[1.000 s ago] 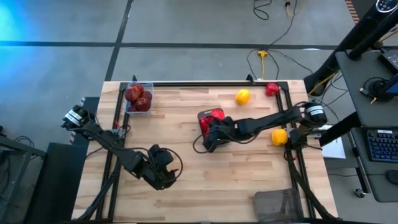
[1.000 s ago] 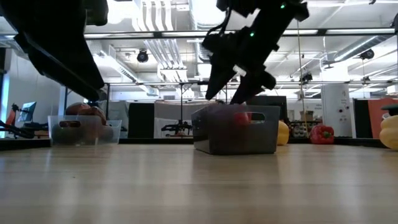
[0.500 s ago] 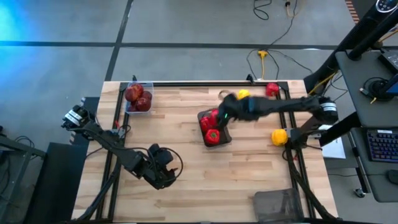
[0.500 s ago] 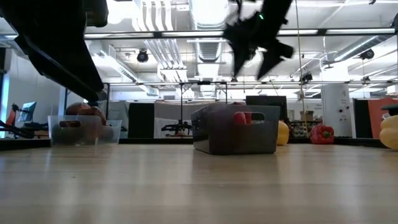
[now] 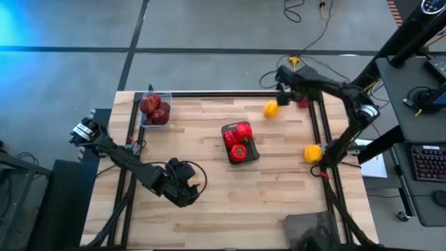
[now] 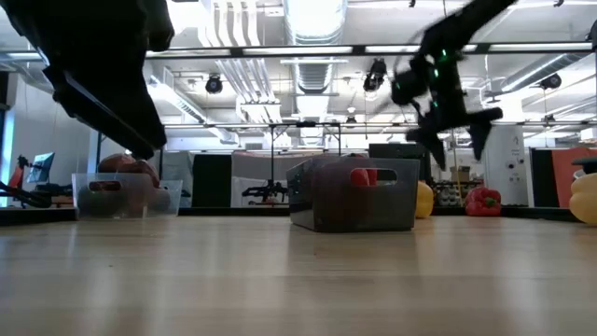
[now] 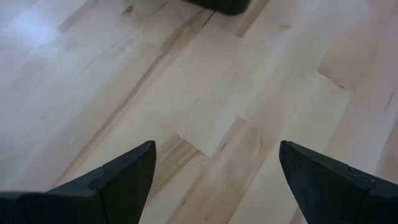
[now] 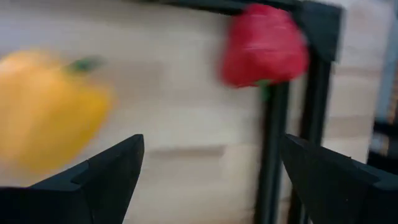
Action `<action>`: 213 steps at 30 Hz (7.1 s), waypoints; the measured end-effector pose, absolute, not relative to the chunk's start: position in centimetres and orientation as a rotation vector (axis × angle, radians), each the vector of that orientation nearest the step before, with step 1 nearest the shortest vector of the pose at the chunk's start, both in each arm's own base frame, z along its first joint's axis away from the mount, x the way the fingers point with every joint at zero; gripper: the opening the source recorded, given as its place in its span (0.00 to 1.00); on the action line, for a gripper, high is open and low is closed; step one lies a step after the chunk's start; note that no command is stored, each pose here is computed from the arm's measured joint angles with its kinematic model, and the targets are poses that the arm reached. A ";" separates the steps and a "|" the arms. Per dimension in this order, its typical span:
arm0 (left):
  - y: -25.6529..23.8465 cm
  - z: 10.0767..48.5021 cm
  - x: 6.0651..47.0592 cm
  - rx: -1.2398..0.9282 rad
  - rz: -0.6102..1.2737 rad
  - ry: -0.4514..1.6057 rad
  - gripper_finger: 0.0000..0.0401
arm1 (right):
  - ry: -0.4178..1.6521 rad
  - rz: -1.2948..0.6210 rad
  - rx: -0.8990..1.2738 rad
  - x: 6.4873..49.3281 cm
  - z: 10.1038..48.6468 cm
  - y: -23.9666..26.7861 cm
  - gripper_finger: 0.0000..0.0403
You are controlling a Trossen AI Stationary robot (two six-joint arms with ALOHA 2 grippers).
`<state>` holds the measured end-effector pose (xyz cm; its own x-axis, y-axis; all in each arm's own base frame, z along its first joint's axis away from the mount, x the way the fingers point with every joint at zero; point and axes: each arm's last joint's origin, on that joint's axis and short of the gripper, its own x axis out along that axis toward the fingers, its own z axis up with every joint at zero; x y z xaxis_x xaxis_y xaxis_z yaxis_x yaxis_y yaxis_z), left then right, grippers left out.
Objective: Sort produce into baskets
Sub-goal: Put the red bell pepper into the top black transparent bin, then put the yellow bell pepper into the bottom black transparent bin
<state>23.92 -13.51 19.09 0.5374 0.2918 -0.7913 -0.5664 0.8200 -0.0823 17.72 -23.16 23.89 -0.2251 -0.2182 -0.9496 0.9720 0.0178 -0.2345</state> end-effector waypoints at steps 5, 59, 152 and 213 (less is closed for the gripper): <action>-13.2 19.1 24.1 -0.414 0.559 0.853 0.81 | 1.177 -1.549 0.987 15.5 22.3 -26.4 0.91; -12.2 18.5 24.2 -0.474 0.665 0.777 0.81 | 1.039 -1.648 0.877 17.4 20.6 -27.2 0.91; -14.0 19.2 24.5 -0.470 0.536 0.696 0.81 | 0.988 -1.275 1.086 27.2 24.0 -18.3 0.93; -10.8 21.1 27.6 -0.147 0.392 0.613 0.81 | 1.244 -0.570 0.816 20.3 28.6 20.4 0.76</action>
<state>27.60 -10.84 21.14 0.7474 0.3139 -0.5856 -0.4000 0.9163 -0.0193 20.33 20.41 28.63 0.2457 0.0517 -0.9680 0.7666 0.6008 0.2267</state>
